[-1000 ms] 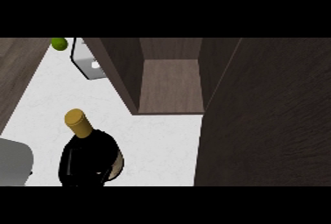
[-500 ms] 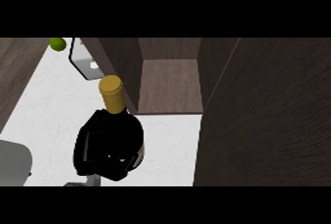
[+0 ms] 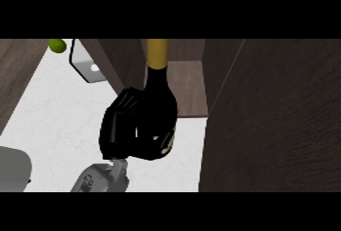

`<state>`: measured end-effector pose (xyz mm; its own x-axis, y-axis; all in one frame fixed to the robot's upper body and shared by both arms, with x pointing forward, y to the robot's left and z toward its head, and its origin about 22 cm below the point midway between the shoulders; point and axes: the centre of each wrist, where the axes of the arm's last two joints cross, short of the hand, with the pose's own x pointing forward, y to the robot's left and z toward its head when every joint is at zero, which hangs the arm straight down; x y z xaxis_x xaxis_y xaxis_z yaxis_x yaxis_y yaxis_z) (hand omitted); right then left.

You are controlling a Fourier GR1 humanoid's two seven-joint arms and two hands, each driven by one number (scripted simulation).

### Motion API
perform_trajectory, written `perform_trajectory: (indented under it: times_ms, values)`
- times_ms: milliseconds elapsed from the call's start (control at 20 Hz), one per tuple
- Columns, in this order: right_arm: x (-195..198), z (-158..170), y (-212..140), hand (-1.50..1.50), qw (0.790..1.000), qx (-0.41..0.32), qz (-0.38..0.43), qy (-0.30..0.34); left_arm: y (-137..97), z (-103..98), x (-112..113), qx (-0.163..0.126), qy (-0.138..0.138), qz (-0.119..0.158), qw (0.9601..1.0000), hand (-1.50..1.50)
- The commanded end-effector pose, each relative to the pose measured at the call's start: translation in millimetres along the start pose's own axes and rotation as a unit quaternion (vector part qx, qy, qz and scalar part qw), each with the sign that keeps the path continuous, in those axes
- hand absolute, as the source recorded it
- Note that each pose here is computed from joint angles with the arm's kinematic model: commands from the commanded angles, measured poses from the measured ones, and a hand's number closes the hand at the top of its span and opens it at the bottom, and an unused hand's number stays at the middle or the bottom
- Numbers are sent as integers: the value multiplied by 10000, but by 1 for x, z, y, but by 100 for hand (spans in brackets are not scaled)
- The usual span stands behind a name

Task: Pick up the wine, place it into the cabinet and close the cabinet

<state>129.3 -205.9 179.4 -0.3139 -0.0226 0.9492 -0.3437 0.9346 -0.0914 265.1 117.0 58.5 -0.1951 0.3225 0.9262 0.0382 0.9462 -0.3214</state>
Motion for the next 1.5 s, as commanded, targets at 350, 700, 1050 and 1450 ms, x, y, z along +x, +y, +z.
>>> perform_trajectory:
  times_ms: [350,700,1050,1450]
  values:
    - [33,30,8,-150,9981,180,-366,-454,-17,-50,-29,414,278,-556,9972,150]
    - [28,22,2,-150,9988,196,-295,-326,-16,-29,-71,380,444,-750,9955,150]
    - [37,34,-5,-150,9985,381,-237,-323,-11,-30,-89,510,566,-651,9950,150]
    - [30,31,-5,-150,9989,287,-211,-315,-1,-54,-96,656,611,-315,9955,150]
